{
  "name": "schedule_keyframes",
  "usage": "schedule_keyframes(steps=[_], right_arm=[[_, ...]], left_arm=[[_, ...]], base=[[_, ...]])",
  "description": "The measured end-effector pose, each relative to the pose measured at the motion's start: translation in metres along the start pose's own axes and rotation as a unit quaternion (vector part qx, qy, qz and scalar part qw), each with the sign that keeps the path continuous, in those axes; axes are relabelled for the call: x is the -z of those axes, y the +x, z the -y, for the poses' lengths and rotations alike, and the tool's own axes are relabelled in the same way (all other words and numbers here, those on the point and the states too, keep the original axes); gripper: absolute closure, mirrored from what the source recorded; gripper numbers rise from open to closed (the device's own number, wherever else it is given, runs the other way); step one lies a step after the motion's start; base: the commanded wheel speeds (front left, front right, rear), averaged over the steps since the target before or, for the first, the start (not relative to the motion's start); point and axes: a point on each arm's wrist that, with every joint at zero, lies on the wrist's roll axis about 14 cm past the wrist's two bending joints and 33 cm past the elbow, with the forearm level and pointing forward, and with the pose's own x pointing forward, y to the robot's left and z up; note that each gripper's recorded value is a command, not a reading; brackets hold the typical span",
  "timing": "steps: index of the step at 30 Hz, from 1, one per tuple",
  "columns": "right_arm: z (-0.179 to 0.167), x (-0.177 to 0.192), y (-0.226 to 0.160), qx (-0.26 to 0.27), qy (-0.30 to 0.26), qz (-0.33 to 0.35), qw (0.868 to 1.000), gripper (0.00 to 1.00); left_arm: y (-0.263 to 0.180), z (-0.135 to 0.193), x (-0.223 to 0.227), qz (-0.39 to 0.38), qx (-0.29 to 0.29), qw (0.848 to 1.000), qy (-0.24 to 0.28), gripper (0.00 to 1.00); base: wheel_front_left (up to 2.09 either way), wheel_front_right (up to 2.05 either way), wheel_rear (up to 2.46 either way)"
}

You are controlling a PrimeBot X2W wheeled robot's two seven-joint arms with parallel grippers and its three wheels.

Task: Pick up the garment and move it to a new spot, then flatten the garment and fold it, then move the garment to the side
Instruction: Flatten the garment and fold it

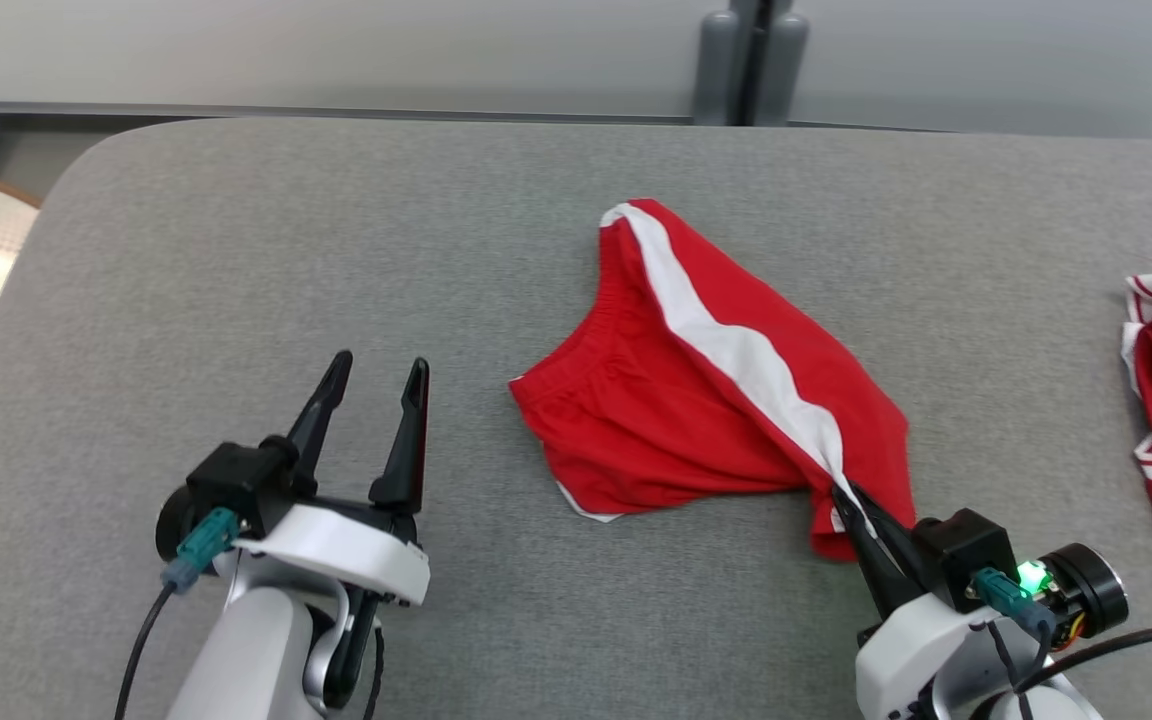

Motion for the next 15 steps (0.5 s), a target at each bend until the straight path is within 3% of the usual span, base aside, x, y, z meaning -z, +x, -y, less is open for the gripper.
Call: schedule_keyframes(steps=[9, 15], right_arm=[[0.034, 0.025, -0.038, 0.01, -0.075, -0.049, 0.996, 1.0], [0.049, 0.031, -0.045, 0.023, -0.083, -0.049, 0.995, 1.0]], left_arm=[[0.047, 0.043, -0.015, 0.018, 0.09, 0.995, 0.041, 0.0], [0.072, 0.098, 0.006, -0.045, 0.181, 0.982, 0.025, 0.0]], base=[[0.0, 0.0, 0.0], [0.0, 0.0, 0.0]])
